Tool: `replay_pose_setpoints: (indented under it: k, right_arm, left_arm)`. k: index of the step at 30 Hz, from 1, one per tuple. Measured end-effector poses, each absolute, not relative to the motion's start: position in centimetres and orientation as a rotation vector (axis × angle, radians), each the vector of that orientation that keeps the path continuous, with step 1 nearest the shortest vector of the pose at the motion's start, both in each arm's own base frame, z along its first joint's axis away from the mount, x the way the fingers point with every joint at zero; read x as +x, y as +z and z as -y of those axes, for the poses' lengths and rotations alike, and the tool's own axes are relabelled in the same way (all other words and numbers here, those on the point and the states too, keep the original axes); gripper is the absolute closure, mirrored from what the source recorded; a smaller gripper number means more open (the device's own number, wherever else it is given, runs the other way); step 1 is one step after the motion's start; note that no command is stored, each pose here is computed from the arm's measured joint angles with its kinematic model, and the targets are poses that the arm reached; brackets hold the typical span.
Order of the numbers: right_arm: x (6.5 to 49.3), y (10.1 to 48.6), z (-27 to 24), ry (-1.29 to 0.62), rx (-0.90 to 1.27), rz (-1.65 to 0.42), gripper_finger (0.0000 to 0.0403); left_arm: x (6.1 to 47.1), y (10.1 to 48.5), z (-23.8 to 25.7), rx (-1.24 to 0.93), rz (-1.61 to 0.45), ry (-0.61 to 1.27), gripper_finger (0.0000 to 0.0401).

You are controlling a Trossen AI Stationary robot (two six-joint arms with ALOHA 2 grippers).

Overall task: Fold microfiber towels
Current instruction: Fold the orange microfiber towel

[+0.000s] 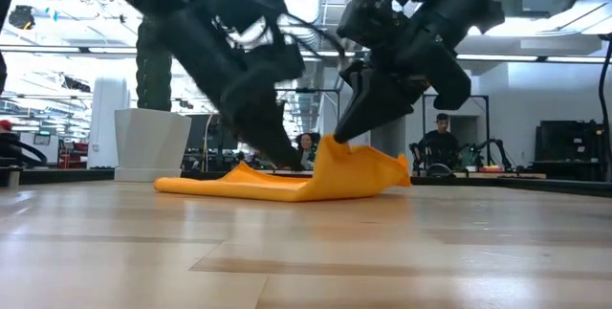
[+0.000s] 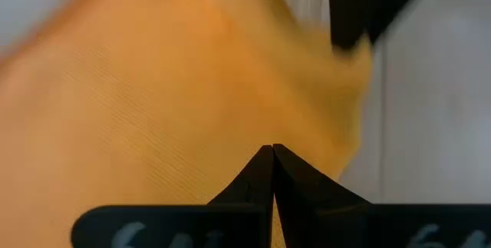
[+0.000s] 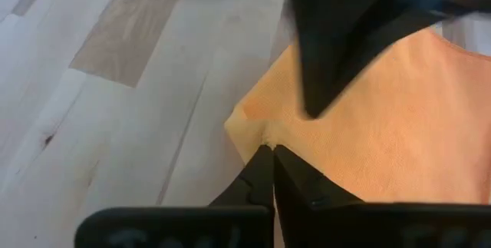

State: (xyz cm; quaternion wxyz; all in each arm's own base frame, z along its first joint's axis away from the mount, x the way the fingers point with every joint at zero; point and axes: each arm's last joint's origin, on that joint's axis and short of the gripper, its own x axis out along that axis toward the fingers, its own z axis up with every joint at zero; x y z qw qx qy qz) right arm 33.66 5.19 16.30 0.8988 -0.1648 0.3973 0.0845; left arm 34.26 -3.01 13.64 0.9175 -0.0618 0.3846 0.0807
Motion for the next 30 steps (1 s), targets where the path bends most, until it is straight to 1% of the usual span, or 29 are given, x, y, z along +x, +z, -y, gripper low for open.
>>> replay_pose_setpoints:
  k: [4,7,9,13,18,21,26,30]
  right_arm:
    - [33.8,16.4,-5.1,0.188,-0.349,-0.804,0.0382]
    - [33.9,16.5,-5.1,0.196,-0.347,-0.797,0.0381]
    - [34.1,16.5,-5.2,0.216,-0.358,-0.769,0.0378]
    - [34.5,16.3,-5.3,0.236,-0.399,-0.728,0.0377]
    - [35.1,15.4,-5.3,0.236,-0.398,-0.715,0.0380]
    - [35.4,15.0,-5.5,0.269,-0.385,-0.704,0.0378]
    - [37.0,14.6,-5.8,0.283,-0.400,-0.698,0.0378]
    - [38.5,14.2,-6.0,0.313,-0.427,-0.698,0.0379]
  left_arm:
    - [32.9,16.4,2.4,-0.182,-0.796,0.239,0.0401]
    - [31.4,18.0,2.5,-0.148,-0.829,0.298,0.0401]
    - [30.6,18.5,2.9,-0.128,-0.860,0.302,0.0401]
    - [29.3,17.1,4.0,-0.125,-0.942,0.275,0.0401]
    - [28.0,14.5,4.2,-0.210,-0.857,0.313,0.0401]
    - [27.2,13.3,3.7,-0.268,-0.833,0.341,0.0401]
    - [26.2,12.1,3.4,-0.317,-0.828,0.366,0.0401]
    - [26.0,11.9,3.4,-0.322,-0.830,0.363,0.0401]
